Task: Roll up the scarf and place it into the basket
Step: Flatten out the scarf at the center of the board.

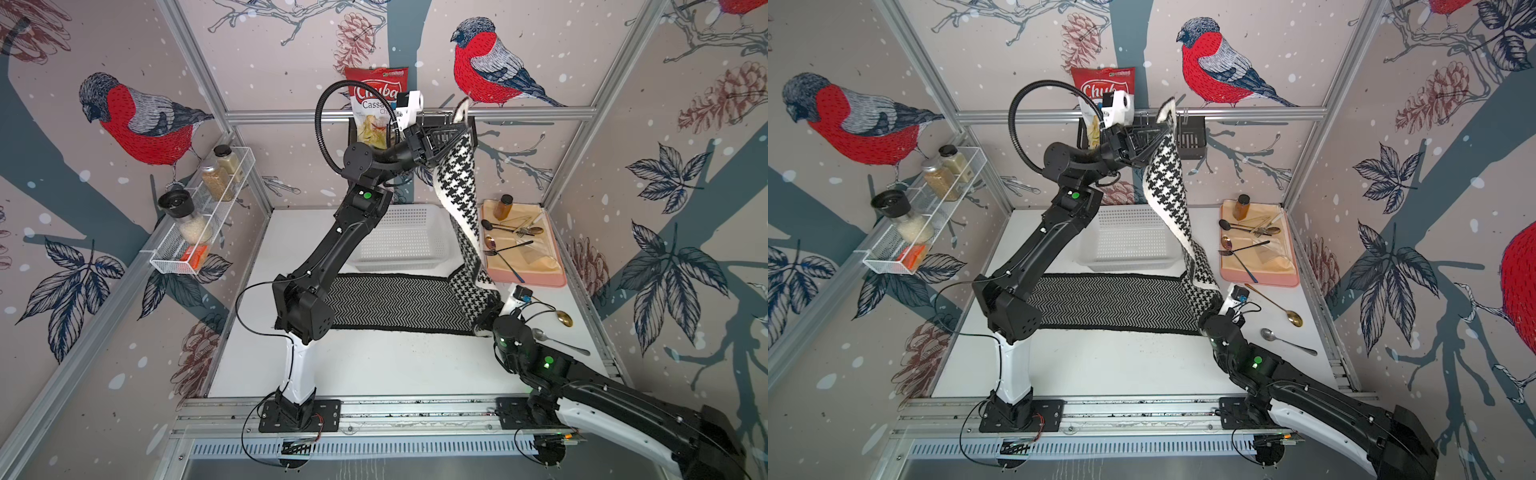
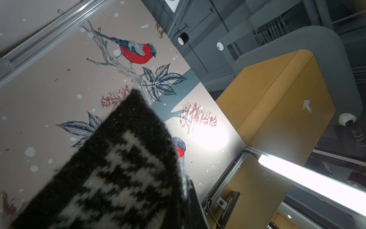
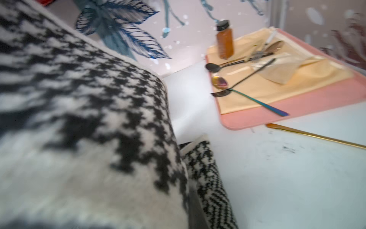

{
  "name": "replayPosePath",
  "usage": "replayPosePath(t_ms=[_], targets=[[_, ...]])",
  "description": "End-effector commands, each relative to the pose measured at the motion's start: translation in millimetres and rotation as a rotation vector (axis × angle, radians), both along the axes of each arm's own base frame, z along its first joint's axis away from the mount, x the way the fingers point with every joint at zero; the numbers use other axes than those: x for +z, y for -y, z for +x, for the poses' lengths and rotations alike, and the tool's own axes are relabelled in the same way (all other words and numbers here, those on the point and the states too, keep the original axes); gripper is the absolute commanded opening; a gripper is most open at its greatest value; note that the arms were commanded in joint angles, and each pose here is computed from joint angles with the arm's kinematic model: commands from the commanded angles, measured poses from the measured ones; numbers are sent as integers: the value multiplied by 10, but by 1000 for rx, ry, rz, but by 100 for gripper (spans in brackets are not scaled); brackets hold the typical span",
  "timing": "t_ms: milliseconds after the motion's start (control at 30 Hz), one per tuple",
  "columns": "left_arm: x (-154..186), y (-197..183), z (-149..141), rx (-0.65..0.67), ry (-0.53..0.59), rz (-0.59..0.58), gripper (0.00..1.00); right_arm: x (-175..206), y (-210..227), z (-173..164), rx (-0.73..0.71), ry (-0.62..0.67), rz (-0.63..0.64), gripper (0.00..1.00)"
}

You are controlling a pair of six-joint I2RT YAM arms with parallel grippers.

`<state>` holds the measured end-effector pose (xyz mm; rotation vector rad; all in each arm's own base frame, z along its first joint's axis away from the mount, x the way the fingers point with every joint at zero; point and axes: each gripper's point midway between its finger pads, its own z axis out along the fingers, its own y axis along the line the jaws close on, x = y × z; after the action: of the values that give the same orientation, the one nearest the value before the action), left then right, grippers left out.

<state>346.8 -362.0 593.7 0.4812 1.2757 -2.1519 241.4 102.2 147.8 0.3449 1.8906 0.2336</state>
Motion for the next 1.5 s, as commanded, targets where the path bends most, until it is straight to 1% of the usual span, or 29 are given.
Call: replayPosePath(t_ms=[0, 133, 200, 233, 333, 367, 400, 433, 467, 533, 600, 633, 700, 767, 800, 900, 967, 1133, 1200, 1300, 1367, 1433, 1467], targets=[[-27, -216, -299, -36, 134, -23, 0, -314, 485, -169, -214, -128, -75, 0], [-403, -489, -273, 11, 98, 10, 0, -376, 625, -180, -344, -203, -146, 0], [-601, -773, -184, 85, 65, 24, 0, -389, 664, -194, -412, -247, -186, 0], [-715, -912, -114, 126, 42, 35, 0, -380, 630, -166, -411, -258, -215, 0], [-1070, -1346, 55, 234, -24, 71, 0, -223, 648, -160, -477, -248, -324, 0], [-1189, -1491, 107, 268, -49, 75, 0, -139, 705, -194, -530, -234, -328, 0], [-1287, -1614, 136, 294, -69, 79, 0, -84, 688, -179, -526, -230, -336, 0], [-1363, -1716, 163, 314, -87, 81, 0, -78, 633, -140, -507, -232, -350, 4], [-1434, -1816, 174, 329, -101, 78, 0, -89, 628, -134, -511, -241, -355, 10], [-1554, -1964, 171, 344, -122, 79, 0, -94, 660, -132, -521, -247, -335, 17], [-1644, -2107, 163, 369, -142, 79, 0, -112, 753, -148, -542, -253, -303, 29], [-1746, -2148, 159, 376, -163, 87, 0, -120, 782, -151, -546, -256, -281, 35], [-1885, -2177, 133, 380, -184, 109, 0, -134, 804, -128, -528, -257, -234, 43], [-2039, -2197, 97, 387, -204, 131, 0, -155, 875, -128, -531, -251, -173, 55], [-2122, -2213, 91, 394, -216, 142, 0, -163, 907, -132, -530, -251, -162, 57], [-2423, -2289, 126, 429, -274, 173, 0, -197, 947, -104, -510, -254, -125, 58], [-2578, -2300, 122, 430, -301, 180, 0, -243, 928, -65, -492, -262, -97, 59], [-2728, -2305, -49, 398, -317, 149, 0, -338, 913, -57, -514, -300, -77, 59], [-2906, -2307, -77, 402, -348, 179, 0, -377, 828, -43, -495, -306, -70, 59], [-3267, -2337, -67, 439, -421, 232, 0, -442, 690, -70, -475, -303, -64, 59], [-3405, -2349, -93, 438, -451, 249, 0, -481, 667, -132, -491, -308, -75, 59], [-3470, -2389, -138, 437, -472, 252, 0, -512, 648, -170, -491, -317, -95, 60], [-3547, -2428, -138, 443, -501, 268, 0, -532, 633, -183, -492, -325, -94, 60]])
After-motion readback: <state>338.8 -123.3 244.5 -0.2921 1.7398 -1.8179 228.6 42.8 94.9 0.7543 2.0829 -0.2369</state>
